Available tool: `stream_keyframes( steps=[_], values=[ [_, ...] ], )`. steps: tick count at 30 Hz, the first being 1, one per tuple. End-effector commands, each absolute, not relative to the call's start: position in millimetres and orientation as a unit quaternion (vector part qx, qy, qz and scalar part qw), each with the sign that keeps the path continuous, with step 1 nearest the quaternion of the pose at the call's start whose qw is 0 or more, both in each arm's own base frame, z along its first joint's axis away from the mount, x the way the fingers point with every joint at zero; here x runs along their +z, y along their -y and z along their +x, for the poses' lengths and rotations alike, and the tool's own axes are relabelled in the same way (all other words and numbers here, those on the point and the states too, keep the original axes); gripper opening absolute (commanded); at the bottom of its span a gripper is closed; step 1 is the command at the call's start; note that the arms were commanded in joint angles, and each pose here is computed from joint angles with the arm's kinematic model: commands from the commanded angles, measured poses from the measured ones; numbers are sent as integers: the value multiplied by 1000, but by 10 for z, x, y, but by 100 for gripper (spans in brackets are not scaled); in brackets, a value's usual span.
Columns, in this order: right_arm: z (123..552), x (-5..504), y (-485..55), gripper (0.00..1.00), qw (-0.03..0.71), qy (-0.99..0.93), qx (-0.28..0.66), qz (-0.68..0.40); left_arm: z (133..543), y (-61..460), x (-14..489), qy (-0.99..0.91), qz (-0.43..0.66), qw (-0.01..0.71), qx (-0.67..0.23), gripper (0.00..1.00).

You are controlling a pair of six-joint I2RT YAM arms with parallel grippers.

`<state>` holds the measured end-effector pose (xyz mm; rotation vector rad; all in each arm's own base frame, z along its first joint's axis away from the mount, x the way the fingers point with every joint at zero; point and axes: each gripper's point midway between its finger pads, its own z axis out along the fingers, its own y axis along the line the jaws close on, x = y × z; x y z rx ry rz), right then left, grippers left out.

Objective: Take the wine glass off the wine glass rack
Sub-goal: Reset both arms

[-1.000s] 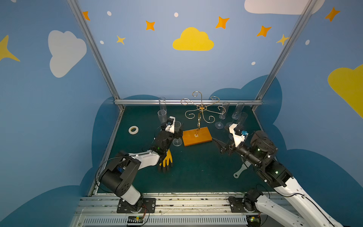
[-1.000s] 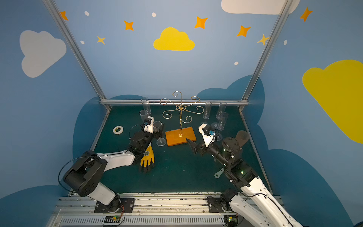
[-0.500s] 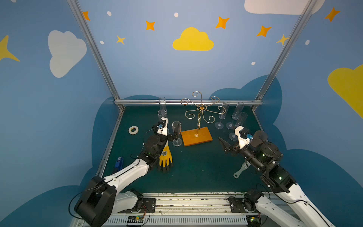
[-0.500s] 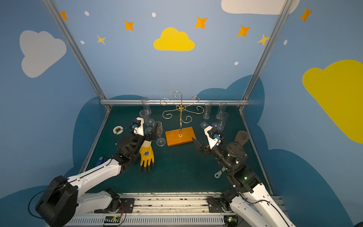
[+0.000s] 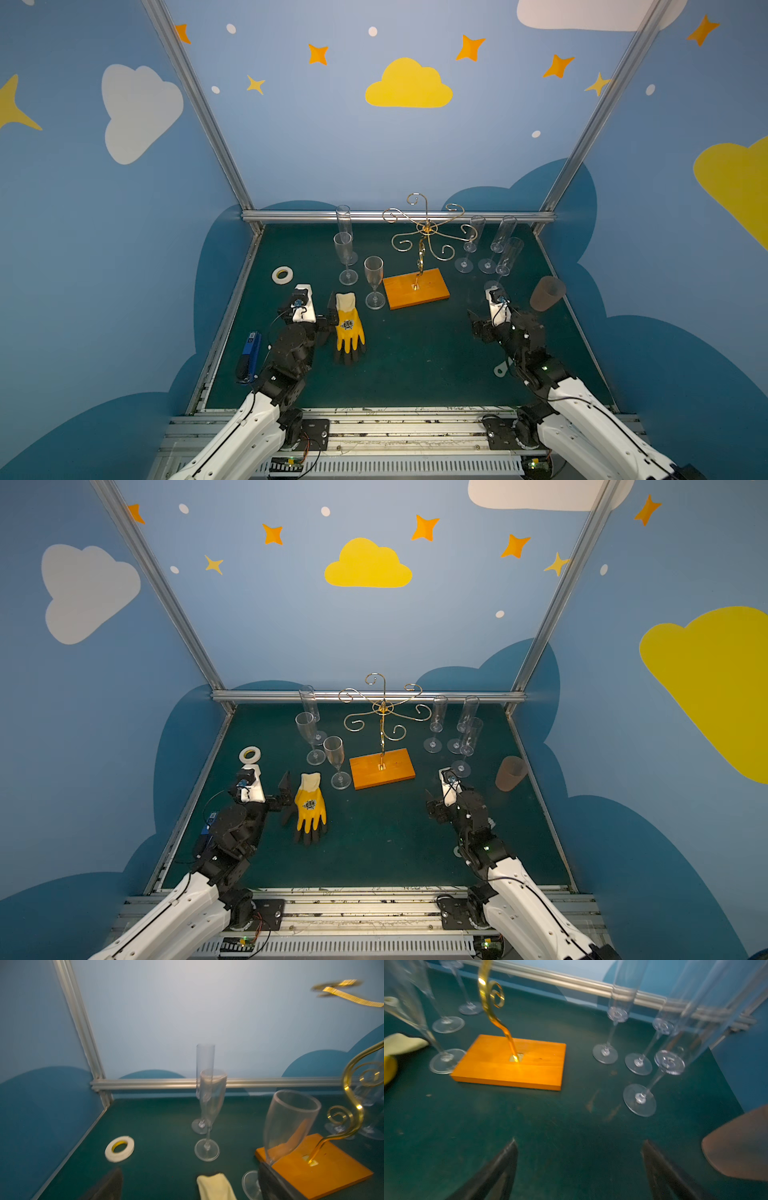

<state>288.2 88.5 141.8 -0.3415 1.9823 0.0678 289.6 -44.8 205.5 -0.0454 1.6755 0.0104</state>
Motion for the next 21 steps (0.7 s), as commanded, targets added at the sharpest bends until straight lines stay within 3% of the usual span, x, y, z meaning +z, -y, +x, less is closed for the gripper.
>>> stream_keyframes(
  steps=[1,5,11,13,16,21],
  values=[
    [3077,1389,-640,92,547,-832,-1,-97,2891,237,1773,-766,-70,638,23,99],
    [3231,1092,-336,92,518,-855,13,-11,3050,190,1753,-764,-54,641,39,99],
    [3552,1068,-183,92,470,-882,-18,10,3429,-70,1200,-817,-82,569,47,99],
    [3699,1046,-183,92,467,-884,-25,4,3610,-158,1130,-806,-105,581,42,99],
    [3876,1045,-202,92,479,-878,-26,-2,3814,-56,1070,-847,-34,527,59,99],
    [3909,856,-68,92,485,-874,-9,36,3806,-202,875,-813,-60,576,56,100]
  ],
)
